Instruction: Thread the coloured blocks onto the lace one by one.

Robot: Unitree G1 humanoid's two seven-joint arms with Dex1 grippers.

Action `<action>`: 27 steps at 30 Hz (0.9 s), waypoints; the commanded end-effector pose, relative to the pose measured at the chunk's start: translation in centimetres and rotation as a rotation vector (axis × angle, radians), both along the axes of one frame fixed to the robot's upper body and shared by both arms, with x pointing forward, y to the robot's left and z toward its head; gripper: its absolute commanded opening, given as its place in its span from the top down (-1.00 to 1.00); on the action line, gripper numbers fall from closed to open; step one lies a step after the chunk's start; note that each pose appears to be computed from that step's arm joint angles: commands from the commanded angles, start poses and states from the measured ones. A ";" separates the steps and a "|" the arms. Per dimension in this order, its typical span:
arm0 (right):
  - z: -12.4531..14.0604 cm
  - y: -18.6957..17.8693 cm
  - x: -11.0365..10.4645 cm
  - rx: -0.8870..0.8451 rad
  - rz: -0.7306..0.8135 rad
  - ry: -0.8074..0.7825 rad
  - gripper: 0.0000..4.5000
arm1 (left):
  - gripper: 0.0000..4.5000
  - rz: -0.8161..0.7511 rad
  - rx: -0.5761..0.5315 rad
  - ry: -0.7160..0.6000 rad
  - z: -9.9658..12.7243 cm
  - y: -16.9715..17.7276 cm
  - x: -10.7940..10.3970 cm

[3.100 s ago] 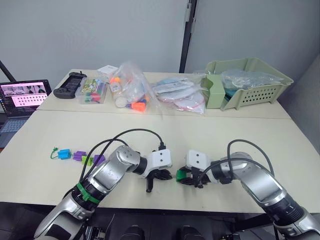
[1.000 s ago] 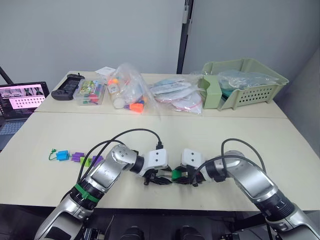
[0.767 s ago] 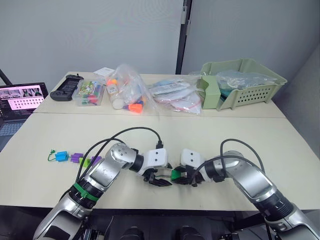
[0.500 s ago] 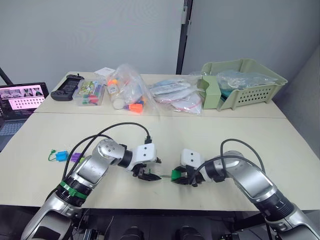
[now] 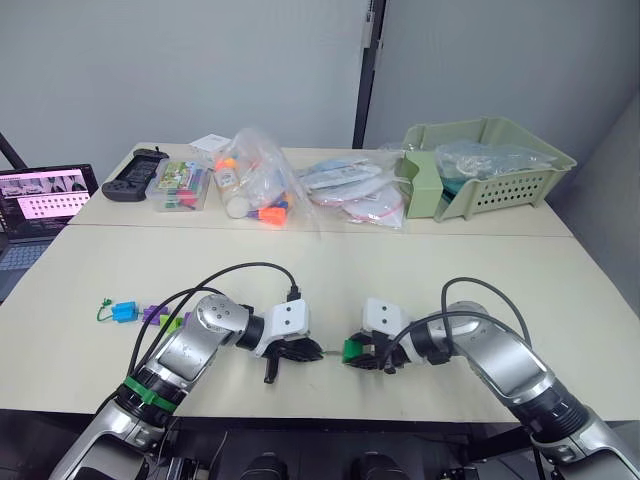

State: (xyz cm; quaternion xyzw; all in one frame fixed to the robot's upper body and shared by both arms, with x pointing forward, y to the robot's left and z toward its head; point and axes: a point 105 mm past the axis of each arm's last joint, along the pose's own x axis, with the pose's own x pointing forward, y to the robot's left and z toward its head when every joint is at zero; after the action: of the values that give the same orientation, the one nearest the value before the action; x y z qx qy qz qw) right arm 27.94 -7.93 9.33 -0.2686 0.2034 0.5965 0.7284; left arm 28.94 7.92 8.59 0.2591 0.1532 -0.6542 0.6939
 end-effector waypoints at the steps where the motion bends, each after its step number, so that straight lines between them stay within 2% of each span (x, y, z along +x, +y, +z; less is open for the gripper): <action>1: -0.8 -0.8 0.0 -0.037 -0.033 0.015 0.48 | 0.97 -0.011 -0.019 -0.041 0.8 -0.5 0.1; 7: -0.9 -0.6 -0.4 -0.037 -0.024 0.025 0.48 | 0.97 -0.036 -0.054 -0.070 1.6 -2.0 0.0; 15: -0.9 -0.5 -0.4 -0.034 -0.025 0.026 0.48 | 0.97 -0.074 -0.069 -0.067 1.4 -3.9 -0.3; 23: -0.9 -0.5 -0.4 -0.034 -0.030 0.026 0.48 | 0.97 -0.041 -0.046 -0.088 1.3 -3.5 0.4; 27: -1.0 -0.5 -0.4 -0.034 -0.032 0.029 0.48 | 0.48 -0.027 -0.030 -0.113 2.0 -2.2 0.6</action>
State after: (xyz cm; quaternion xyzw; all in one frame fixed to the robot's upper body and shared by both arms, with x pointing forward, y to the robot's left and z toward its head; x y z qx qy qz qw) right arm 27.75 -7.94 9.36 -0.2698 0.2049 0.5915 0.7316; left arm 29.27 5.44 9.08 0.2728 0.1268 -0.6566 0.6916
